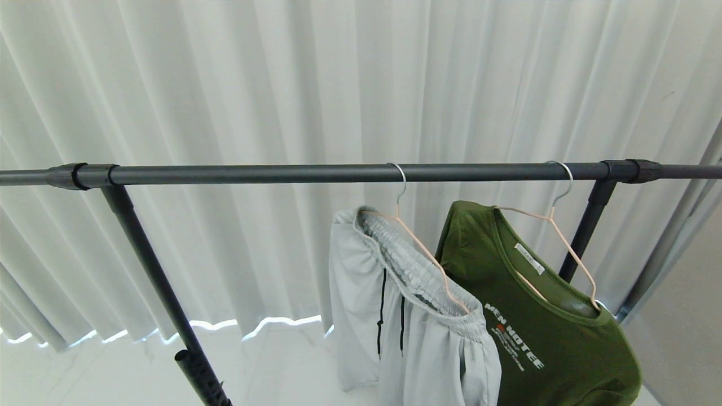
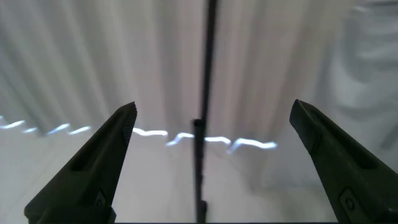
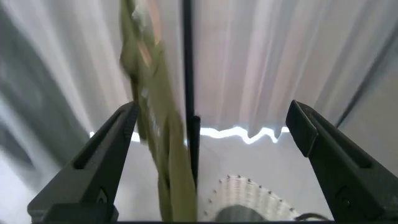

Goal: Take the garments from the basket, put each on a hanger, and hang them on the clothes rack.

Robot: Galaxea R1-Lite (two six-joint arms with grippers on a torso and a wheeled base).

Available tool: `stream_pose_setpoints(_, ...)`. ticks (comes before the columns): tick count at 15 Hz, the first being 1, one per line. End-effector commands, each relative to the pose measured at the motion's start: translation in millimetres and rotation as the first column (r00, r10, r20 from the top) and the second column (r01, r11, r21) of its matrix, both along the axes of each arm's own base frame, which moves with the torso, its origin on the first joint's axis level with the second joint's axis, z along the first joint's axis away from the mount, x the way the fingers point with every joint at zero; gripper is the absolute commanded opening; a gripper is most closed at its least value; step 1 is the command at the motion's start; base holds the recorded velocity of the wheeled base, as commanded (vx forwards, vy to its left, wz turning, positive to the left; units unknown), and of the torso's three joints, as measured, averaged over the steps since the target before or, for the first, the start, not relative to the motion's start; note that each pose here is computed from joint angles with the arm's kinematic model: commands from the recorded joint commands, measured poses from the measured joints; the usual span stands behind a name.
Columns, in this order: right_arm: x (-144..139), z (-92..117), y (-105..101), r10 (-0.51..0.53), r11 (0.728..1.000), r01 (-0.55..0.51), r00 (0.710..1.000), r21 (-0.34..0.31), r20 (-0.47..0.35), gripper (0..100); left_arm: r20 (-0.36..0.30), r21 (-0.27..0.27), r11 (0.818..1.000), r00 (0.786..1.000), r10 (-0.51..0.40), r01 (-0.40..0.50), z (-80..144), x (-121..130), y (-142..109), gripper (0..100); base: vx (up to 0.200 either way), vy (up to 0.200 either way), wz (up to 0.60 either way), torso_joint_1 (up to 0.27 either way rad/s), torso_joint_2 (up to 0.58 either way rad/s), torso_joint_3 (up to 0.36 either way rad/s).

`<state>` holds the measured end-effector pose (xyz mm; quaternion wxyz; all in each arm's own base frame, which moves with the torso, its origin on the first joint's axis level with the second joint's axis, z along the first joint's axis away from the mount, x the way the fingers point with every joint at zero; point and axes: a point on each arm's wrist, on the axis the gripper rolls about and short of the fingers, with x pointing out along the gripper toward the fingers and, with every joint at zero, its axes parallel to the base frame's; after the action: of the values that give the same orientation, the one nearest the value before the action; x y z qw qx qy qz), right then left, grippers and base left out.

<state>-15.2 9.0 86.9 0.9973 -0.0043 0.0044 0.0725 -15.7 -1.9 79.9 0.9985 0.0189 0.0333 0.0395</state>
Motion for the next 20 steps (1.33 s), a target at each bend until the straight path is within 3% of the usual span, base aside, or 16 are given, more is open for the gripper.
stream_pose_setpoints(1, 0.6, -0.8, -0.6, -0.026, 1.0, 0.026, 1.0, 0.006, -0.002, 100, -0.005, -0.026, 1.0, 1.0, 0.006, -0.006, -0.2, 0.5, 0.1, 100, 0.0, 0.0, 0.0, 0.0, 0.0, 0.0)
stream_pose_setpoints(2, 0.7, -1.1, -2.2, -0.096, 0.995, 0.096, 0.995, 0.019, -0.007, 100, -0.007, -0.024, 1.0, 1.0, 0.005, -0.006, -0.4, 0.4, 0.1, 100, 0.0, 0.0, 0.0, 0.0, 0.0, 0.0)
stream_pose_setpoints(4, 0.5, -1.6, -6.2, -0.272, 0.962, 0.272, 0.962, 0.009, -0.01, 100, -0.012, 0.064, 0.998, 1.0, -0.012, 0.013, -0.4, 0.3, -0.1, 100, 0.0, 0.0, 0.0, 0.0, 0.0, 0.0)
stream_pose_setpoints(6, 0.6, -2.2, -6.2, -0.233, 0.972, 0.233, 0.972, -0.025, -0.013, 100, 0.014, 0.061, 0.987, 0.988, -0.153, 0.151, -1.0, -2.0, 2.0, 100, 0.0, 0.0, 0.0, 0.0, 0.0, 0.0)
stream_pose_setpoints(8, -1.6, -7.7, -7.5, -0.076, 0.993, 0.073, 0.997, -0.095, -0.032, 100, 0.01, 0.057, 0.988, 0.989, -0.145, 0.144, -1.1, -1.8, 1.8, 100, 0.0, 0.0, 0.0, 0.0, 0.0, 0.0)
stream_pose_setpoints(9, -4.5, -9.3, -8.0, -0.055, 0.994, 0.054, 0.998, -0.092, -0.007, 100, 0.014, 0.048, 0.989, 0.99, -0.143, 0.142, -1.2, -2.0, 1.8, 100, 0.0, 0.0, 0.0, 0.0, 0.0, 0.0)
stream_pose_setpoints(11, -7.6, -10.5, -8.7, -0.14, 0.99, 0.14, 0.99, -0.012, 0.021, 100, 0.083, -0.014, 0.996, 0.992, -0.09, 0.091, -2.7, -7.1, 1.3, 100, 0.0, 0.0, 0.0, 0.0, 0.0, 0.0)
stream_pose_setpoints(13, -7.6, -10.3, -10.0, -0.201, 0.979, 0.2, 0.98, 0.042, 0.014, 100, 0.087, -0.069, 0.994, 0.993, -0.081, 0.087, -2.7, -7.1, 1.6, 100, 0.0, 0.0, 0.0, 0.0, 0.0, 0.0)
stream_pose_setpoints(20, -7.6, -10.3, -10.0, -0.201, 0.979, 0.2, 0.98, 0.034, 0.015, 100, 0.087, -0.069, 0.994, 0.993, -0.078, 0.084, -2.7, -7.1, 1.7, 100, 0.0, 0.0, 0.0, 0.0, 0.0, 0.0)
